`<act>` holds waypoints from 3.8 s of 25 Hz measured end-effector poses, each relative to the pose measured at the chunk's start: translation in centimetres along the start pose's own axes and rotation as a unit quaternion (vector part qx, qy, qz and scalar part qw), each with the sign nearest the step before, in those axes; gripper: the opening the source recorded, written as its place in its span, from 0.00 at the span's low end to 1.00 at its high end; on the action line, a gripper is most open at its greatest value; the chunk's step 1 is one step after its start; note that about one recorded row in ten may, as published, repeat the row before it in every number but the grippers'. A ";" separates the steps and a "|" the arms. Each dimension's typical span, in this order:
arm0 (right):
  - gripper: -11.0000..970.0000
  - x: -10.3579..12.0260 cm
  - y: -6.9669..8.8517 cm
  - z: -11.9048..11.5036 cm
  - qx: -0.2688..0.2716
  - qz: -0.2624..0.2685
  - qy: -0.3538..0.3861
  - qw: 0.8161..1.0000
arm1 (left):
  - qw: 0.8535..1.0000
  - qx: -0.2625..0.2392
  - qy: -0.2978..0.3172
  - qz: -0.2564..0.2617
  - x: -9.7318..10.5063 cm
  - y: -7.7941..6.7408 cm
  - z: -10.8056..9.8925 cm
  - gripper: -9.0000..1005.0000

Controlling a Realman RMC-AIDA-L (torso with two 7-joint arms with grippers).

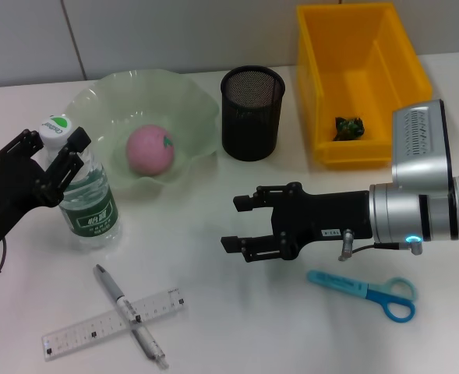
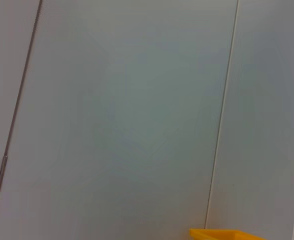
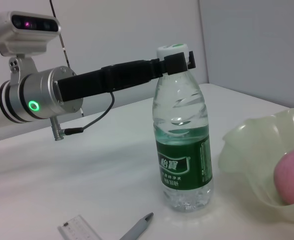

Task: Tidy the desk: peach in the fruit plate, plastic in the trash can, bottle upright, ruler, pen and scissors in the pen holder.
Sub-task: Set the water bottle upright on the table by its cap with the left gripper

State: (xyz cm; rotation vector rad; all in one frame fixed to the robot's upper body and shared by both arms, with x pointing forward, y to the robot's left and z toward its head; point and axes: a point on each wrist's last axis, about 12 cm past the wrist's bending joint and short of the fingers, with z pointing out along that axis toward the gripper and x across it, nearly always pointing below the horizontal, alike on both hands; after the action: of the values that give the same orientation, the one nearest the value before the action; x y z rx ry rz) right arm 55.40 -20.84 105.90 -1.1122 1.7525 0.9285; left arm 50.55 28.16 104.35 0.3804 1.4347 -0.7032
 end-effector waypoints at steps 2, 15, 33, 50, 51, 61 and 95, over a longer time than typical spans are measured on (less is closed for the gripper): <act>0.77 0.0 0.0 0.0 0.000 0.000 0.000 1.000 | 1.000 0.000 0.000 0.000 0.0 0.0 0.0 0.49; 0.77 -0.1 0.0 0.1 -0.001 -0.007 0.000 1.000 | 1.000 0.000 0.002 -0.004 0.1 -0.1 0.1 0.50; 0.77 -0.2 0.0 0.2 -0.001 -0.012 0.000 1.000 | 1.000 -0.002 0.006 0.004 0.2 0.0 0.3 0.51; 0.77 -0.2 -0.1 0.3 0.000 -0.014 0.000 1.000 | 1.000 -0.006 0.010 0.008 0.3 0.0 0.4 0.52; 0.77 -0.2 -0.1 0.3 0.000 -0.014 0.000 1.000 | 1.000 -0.006 0.010 0.008 0.3 0.0 0.4 0.52; 0.77 -0.2 -0.1 0.3 0.003 -0.014 0.002 1.000 | 1.000 -0.005 0.009 0.008 0.3 0.0 0.5 0.53; 0.76 -0.2 -0.2 0.5 0.004 -0.014 0.004 1.000 | 1.000 -0.002 0.012 0.013 0.6 -0.3 0.5 0.55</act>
State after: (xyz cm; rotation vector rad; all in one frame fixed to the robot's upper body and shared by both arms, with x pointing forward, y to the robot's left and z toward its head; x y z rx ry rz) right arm 55.81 -20.37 105.89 -1.1339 1.7420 0.9010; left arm 50.78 27.50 103.92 0.4042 1.4506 -0.6758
